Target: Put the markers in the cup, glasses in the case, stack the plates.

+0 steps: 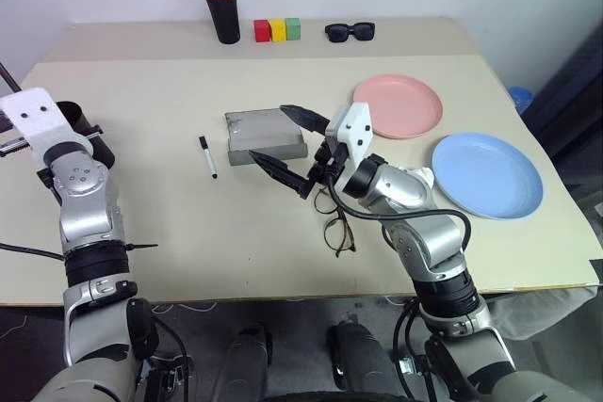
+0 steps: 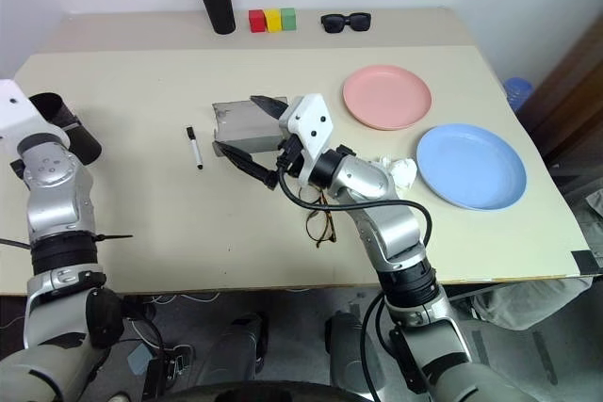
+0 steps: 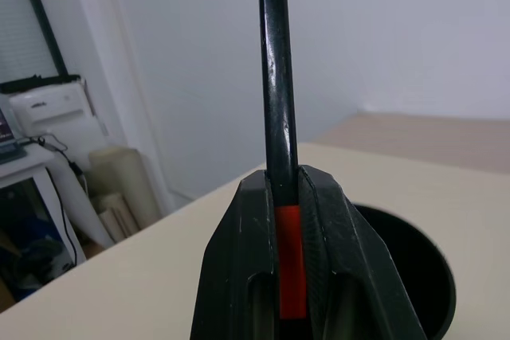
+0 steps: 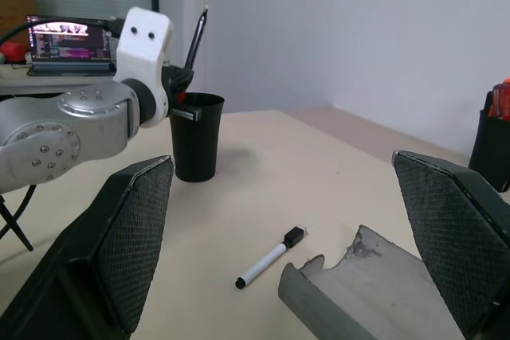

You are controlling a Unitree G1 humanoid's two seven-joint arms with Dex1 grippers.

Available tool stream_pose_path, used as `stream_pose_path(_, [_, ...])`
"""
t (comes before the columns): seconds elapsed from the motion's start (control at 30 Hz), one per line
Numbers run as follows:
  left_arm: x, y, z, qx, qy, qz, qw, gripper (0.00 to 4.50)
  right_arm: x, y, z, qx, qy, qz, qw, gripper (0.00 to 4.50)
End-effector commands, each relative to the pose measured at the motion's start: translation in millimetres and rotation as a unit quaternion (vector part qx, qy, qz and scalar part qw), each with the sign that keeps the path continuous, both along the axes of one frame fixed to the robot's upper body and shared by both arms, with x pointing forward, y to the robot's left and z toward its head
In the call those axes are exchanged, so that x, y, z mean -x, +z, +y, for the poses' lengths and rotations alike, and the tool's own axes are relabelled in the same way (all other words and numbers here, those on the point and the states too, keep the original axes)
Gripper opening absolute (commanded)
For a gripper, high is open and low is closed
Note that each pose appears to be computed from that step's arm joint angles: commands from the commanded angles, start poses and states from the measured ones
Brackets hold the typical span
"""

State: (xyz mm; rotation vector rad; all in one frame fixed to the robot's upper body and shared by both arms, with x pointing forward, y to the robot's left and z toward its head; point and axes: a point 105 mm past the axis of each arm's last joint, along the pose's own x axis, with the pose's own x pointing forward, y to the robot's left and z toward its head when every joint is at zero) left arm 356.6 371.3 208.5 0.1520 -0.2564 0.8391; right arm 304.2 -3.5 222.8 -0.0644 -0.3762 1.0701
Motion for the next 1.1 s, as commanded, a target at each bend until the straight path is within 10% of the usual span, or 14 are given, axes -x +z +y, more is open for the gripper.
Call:
stream_pose_path(0.03, [3, 17, 2, -0.009, 0.005, -0.031, 0.999, 0.04, 9, 13, 0, -0.015, 0.011, -0.023, 1.0, 4.5])
stream_pose_path(0.27, [4, 18, 2, -0.009, 0.02, -0.034, 0.999, 2.7, 9, 12, 0, -0.014, 0.013, -0.021, 1.0, 4.5])
stream_pose_path(0.67, [3, 26, -7, -0.003, 0.004, -0.061, 0.998, 2.7, 9, 12, 1, -0.012, 0.017, -0.021, 1.0, 4.5])
stream_pose_path(0.83, [-18, 58, -60, 0.003, -0.167, -0.088, 0.982, 2.7, 7, 13, -4, -0.01, 0.009, -0.023, 1.0, 4.5])
stream_pose_path(1.0, [-35, 36, -106, 0.028, -0.262, 0.046, 0.964, 4.47, -5, 16, -22, -0.008, -0.022, -0.024, 0.999, 4.5])
stream_pose_path(1.1, [-39, -3, -112, 0.096, -0.225, 0.157, 0.957, 4.47, -11, 19, -37, 0.002, -0.044, -0.032, 0.999, 4.5])
